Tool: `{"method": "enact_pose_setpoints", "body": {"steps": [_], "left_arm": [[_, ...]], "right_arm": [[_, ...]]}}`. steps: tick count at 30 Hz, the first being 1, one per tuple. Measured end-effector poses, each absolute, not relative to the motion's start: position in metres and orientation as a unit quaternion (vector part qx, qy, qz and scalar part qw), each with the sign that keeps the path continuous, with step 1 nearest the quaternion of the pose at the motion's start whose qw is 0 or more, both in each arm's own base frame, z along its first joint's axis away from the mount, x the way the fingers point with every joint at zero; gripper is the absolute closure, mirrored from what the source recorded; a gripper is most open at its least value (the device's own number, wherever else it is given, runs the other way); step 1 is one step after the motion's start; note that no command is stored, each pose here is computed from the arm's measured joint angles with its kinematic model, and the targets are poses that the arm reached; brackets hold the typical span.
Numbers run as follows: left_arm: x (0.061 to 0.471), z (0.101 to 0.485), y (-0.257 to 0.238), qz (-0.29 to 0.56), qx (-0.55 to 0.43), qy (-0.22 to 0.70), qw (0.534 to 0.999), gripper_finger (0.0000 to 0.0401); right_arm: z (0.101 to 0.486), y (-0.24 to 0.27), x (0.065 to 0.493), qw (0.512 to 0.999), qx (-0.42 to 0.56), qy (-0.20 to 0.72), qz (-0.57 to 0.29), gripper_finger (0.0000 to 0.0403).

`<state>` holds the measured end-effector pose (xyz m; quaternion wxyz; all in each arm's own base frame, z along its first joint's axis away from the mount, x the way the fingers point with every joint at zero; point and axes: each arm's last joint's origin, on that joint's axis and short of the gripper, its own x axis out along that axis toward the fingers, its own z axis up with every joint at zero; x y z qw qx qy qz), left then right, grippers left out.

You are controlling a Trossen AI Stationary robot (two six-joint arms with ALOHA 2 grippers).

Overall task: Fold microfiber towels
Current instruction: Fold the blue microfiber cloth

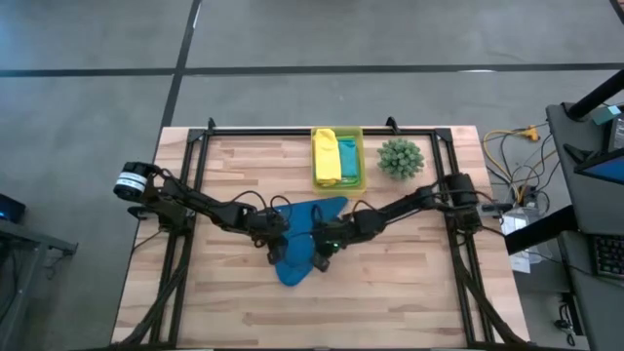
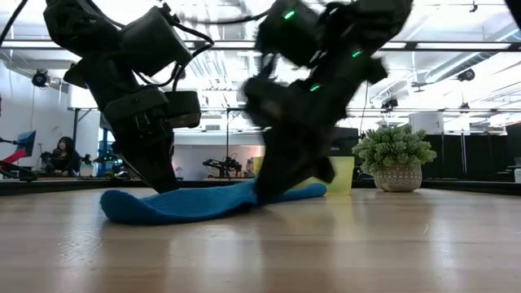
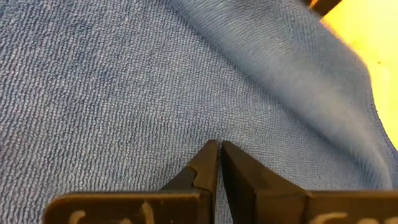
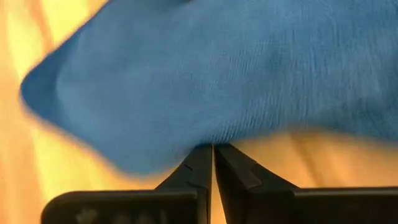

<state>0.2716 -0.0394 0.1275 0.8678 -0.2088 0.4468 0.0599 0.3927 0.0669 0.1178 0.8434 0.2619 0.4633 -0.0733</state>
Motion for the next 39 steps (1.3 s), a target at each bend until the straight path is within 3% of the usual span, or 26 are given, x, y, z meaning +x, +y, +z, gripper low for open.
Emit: {"method": "enact_pose_setpoints", "body": {"steps": [11,21,30,39], "left_arm": [[0.27,0.126,-0.041,0.058,-0.206,0.446,0.869,0.039],[0.269,0.125,-0.043,0.055,-0.205,0.448,0.868,0.039],[0.269,0.125,-0.043,0.055,-0.204,0.448,0.869,0.039],[0.269,0.125,-0.043,0.055,-0.204,0.449,0.868,0.039]], "right_arm": [[0.15,0.038,0.441,0.904,0.224,0.351,-0.098,0.0394],[0.164,0.049,0.417,0.911,0.209,0.333,-0.128,0.0394],[0.146,0.048,0.394,0.884,0.215,0.385,-0.159,0.0393],[0.131,0.037,0.397,0.876,0.21,0.398,-0.172,0.0336]]}}
